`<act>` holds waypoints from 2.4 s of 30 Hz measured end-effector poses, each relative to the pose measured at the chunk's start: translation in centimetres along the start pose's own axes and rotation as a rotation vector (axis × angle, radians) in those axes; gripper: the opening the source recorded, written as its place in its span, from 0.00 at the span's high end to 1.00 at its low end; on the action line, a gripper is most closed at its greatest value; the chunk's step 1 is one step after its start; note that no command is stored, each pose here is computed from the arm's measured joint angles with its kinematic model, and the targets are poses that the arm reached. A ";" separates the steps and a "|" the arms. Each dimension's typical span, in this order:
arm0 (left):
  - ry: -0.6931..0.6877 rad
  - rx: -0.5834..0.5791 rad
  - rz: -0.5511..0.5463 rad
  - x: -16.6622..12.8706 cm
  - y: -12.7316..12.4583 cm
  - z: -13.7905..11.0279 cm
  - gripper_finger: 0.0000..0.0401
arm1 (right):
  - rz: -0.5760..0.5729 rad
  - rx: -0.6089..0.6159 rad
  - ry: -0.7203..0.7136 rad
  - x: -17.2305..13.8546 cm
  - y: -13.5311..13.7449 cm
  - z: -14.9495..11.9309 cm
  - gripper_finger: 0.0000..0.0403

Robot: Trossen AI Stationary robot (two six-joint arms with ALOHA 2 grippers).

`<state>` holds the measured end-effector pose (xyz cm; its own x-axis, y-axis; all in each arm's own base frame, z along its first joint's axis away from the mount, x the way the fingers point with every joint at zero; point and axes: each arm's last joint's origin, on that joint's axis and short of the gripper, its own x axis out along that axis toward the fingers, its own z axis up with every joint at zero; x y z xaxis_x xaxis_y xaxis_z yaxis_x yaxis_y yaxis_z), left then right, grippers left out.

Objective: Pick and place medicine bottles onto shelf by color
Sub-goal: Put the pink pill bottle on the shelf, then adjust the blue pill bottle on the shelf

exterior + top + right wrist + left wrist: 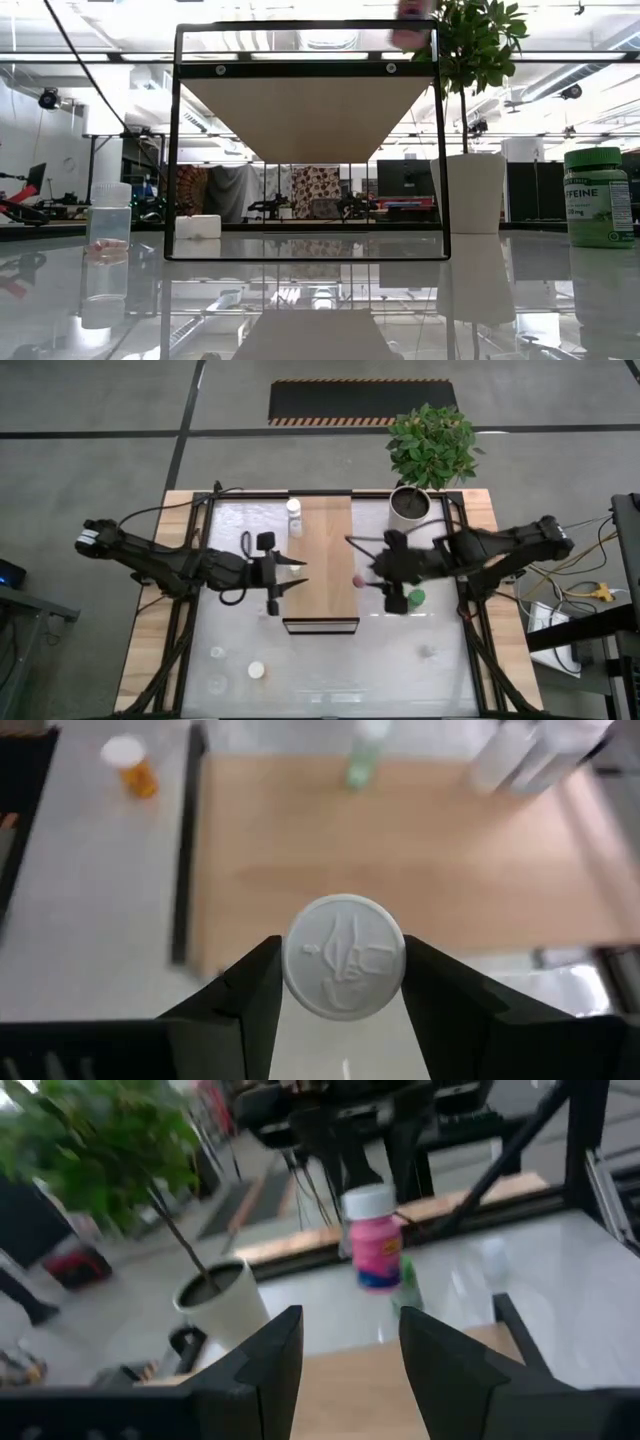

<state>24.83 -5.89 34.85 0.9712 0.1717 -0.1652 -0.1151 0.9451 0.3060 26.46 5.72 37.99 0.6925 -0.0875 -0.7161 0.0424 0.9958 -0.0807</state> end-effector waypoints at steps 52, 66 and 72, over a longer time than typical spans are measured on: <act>-0.270 0.053 0.095 -3.4 0.6 -4.5 0.62 | -0.141 0.180 0.288 13.3 -21.0 5.7 0.51; -0.270 0.053 0.094 -3.4 0.6 -4.5 0.62 | -0.145 0.192 0.298 13.6 -21.4 5.5 0.45; -0.269 0.053 0.094 -3.4 0.6 -4.5 0.62 | -0.153 0.207 0.271 12.7 -21.3 5.9 0.40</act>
<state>20.55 -4.63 31.37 0.9781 0.1713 0.1185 -0.2029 0.9115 0.3579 38.61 -16.48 34.73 0.4524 -0.2122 -0.8662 0.2944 0.9524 -0.0795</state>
